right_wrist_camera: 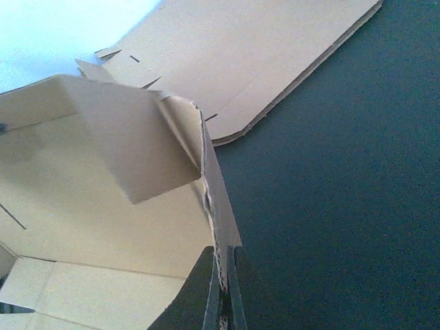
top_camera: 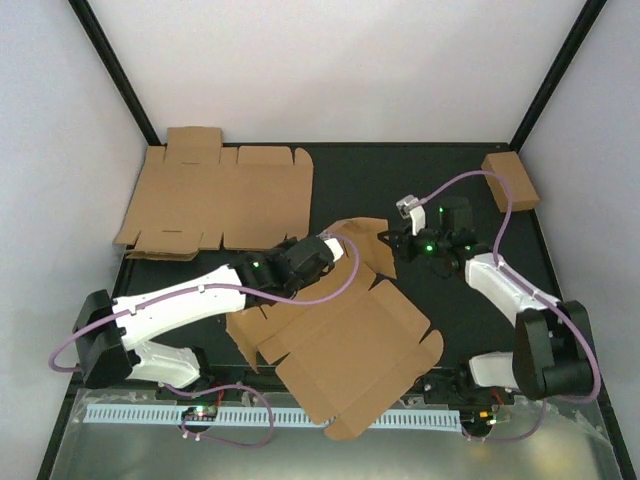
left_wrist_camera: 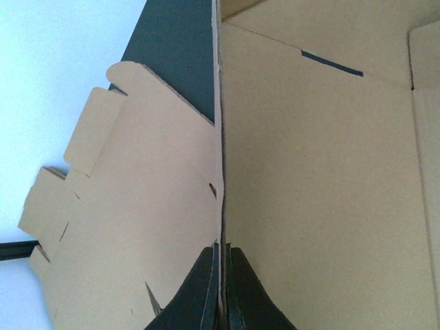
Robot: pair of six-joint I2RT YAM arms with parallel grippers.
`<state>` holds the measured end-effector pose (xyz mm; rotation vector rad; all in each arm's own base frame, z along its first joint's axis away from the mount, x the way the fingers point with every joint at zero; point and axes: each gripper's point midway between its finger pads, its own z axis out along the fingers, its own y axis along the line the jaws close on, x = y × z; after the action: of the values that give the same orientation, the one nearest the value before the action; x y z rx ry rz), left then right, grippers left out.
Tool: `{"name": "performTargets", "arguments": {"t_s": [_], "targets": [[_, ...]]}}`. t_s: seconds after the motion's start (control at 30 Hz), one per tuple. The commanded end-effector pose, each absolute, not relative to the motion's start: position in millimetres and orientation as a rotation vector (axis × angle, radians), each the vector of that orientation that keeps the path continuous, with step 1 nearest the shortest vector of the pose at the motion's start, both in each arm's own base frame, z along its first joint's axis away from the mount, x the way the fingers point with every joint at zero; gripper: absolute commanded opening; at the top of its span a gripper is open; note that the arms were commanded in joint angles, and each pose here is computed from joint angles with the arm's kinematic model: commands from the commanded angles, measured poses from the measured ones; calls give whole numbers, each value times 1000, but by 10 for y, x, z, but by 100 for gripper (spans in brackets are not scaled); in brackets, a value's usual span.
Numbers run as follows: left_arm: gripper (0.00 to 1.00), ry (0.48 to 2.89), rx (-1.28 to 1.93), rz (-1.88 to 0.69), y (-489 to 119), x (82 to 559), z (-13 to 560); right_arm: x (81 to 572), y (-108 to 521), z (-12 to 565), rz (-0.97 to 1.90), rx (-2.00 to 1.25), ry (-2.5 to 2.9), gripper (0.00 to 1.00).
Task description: Fold the paper box
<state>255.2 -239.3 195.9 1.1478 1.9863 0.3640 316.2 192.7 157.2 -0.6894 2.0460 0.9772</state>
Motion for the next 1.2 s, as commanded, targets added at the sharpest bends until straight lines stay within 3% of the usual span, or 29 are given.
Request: {"name": "performTargets", "arguments": {"t_s": [0.0, 0.5, 0.97, 1.17], "targets": [[2, 1984, 1098, 400, -2446, 2637, 2040, 3059, 2046, 1813, 972, -686, 2030, 1], [1, 1969, 1084, 408, -2539, 2647, 2123, 2868, 2337, 1850, 981, -616, 2049, 2], [2, 1731, 1167, 826, -2747, 2490, 1981, 2801, 2343, 1553, 876, -520, 1943, 2], [2, 1640, 1175, 949, -2850, 2357, 1897, 2688, 2286, 1371, 859, -512, 1953, 14]]}}
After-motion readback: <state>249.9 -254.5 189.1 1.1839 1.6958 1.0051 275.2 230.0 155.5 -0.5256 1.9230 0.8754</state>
